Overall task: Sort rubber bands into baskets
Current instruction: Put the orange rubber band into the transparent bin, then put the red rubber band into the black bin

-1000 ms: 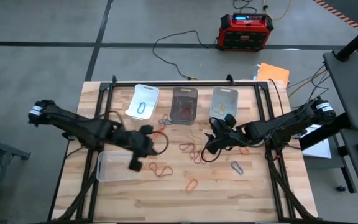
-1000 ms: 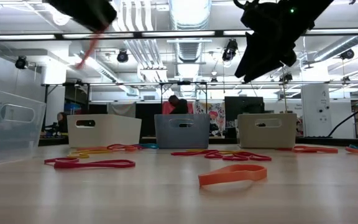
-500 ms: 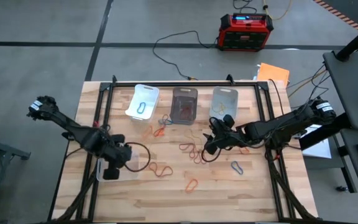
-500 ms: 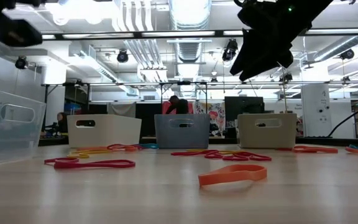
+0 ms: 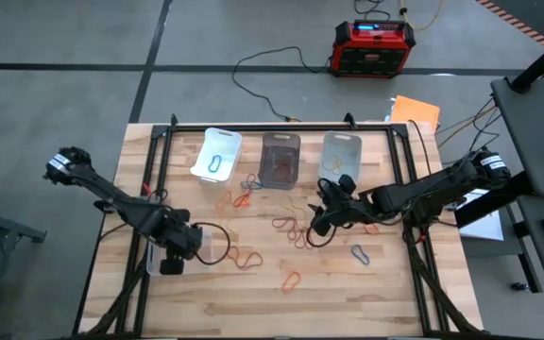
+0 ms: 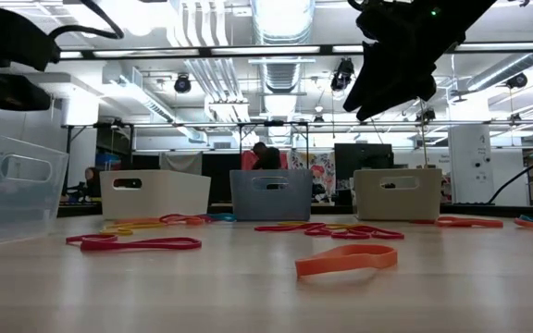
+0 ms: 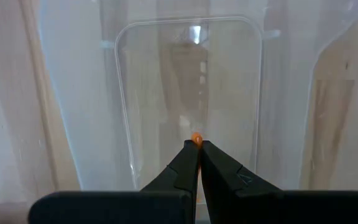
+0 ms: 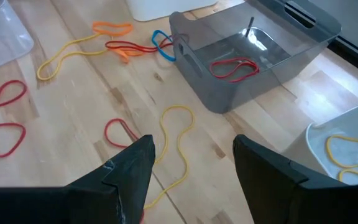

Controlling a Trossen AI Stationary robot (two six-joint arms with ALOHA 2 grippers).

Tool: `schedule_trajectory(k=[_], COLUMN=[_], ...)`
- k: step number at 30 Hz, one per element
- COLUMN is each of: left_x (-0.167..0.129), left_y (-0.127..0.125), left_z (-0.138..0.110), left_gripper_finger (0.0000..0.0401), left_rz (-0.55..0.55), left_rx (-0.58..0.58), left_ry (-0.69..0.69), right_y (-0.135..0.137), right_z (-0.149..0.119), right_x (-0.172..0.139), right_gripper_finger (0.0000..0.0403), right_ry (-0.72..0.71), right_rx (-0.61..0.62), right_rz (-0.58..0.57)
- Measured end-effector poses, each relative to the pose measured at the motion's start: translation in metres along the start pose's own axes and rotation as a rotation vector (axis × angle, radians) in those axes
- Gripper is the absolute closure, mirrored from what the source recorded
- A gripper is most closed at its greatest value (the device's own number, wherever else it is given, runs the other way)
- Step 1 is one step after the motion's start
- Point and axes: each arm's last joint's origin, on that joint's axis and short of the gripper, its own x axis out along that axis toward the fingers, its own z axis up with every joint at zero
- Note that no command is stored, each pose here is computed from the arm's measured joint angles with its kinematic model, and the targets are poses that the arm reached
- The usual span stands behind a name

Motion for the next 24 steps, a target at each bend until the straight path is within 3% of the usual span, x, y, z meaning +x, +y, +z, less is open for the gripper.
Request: schedule_trajectory(k=[14, 24], left_x=[0.0094, 0.0069], left_y=[-0.0015, -0.0024], left_z=[0.0047, 0.0067], left_gripper_finger=[0.0398, 0.0321], left_rz=[0.051, 0.056], left_rx=[-0.02, -0.053], left_ry=[0.024, 0.008], right_y=[0.0, 0.0], right_z=[0.0, 0.0001], right_x=[0.0, 0.0], right_gripper_finger=[0.019, 0.019], right_ry=[0.0, 0.0], right_rx=[0.003, 0.003], right_rz=[0.0, 0.001])
